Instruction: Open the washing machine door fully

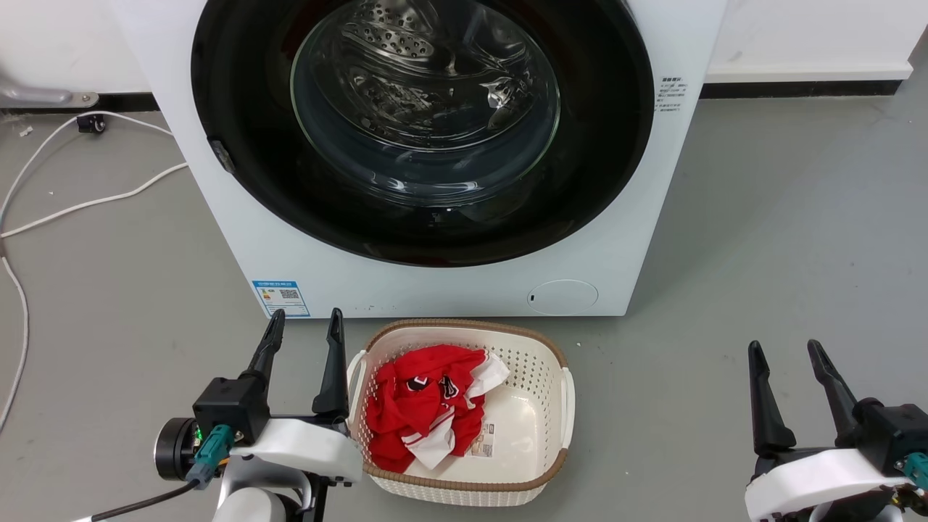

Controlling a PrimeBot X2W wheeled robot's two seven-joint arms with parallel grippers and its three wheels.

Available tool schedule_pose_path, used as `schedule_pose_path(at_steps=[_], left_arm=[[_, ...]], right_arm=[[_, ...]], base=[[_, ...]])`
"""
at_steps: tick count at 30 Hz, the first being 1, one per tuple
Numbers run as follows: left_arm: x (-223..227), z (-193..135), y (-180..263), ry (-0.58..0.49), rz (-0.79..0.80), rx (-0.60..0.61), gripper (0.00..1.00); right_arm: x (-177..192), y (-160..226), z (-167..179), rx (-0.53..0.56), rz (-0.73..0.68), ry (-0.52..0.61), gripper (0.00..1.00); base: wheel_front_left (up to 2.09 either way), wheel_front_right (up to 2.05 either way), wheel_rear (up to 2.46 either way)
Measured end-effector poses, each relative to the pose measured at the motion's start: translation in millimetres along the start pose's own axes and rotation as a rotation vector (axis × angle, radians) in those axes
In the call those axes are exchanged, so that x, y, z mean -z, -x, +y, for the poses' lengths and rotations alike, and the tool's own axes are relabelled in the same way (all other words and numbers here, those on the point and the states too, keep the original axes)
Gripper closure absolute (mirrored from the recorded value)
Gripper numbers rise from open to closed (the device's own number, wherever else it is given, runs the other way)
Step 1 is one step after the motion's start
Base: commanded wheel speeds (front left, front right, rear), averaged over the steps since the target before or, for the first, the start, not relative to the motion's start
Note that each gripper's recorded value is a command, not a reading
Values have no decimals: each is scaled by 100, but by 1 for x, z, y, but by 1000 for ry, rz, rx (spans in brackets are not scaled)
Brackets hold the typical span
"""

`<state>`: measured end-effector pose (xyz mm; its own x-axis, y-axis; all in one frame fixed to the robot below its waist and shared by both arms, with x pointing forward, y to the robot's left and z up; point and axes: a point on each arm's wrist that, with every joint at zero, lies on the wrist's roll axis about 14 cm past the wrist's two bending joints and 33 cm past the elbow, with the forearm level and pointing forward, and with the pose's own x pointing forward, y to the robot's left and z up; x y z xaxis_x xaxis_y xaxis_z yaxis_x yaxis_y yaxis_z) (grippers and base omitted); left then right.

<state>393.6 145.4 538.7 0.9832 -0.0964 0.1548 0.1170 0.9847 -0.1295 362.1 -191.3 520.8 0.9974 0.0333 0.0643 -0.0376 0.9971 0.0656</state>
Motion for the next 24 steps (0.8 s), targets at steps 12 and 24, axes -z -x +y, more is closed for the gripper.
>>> schedule_pose_path(at_steps=[12, 24], left_arm=[[-3, -2, 2, -81, -18, 13, 0], [-2, -3, 3, -120, -23, 15, 0]], right_arm=[[-1, 0, 3, -15, -2, 81, 0], [-1, 1, 3, -19, -2, 118, 0]], base=[[0, 0, 0], [0, 0, 0]])
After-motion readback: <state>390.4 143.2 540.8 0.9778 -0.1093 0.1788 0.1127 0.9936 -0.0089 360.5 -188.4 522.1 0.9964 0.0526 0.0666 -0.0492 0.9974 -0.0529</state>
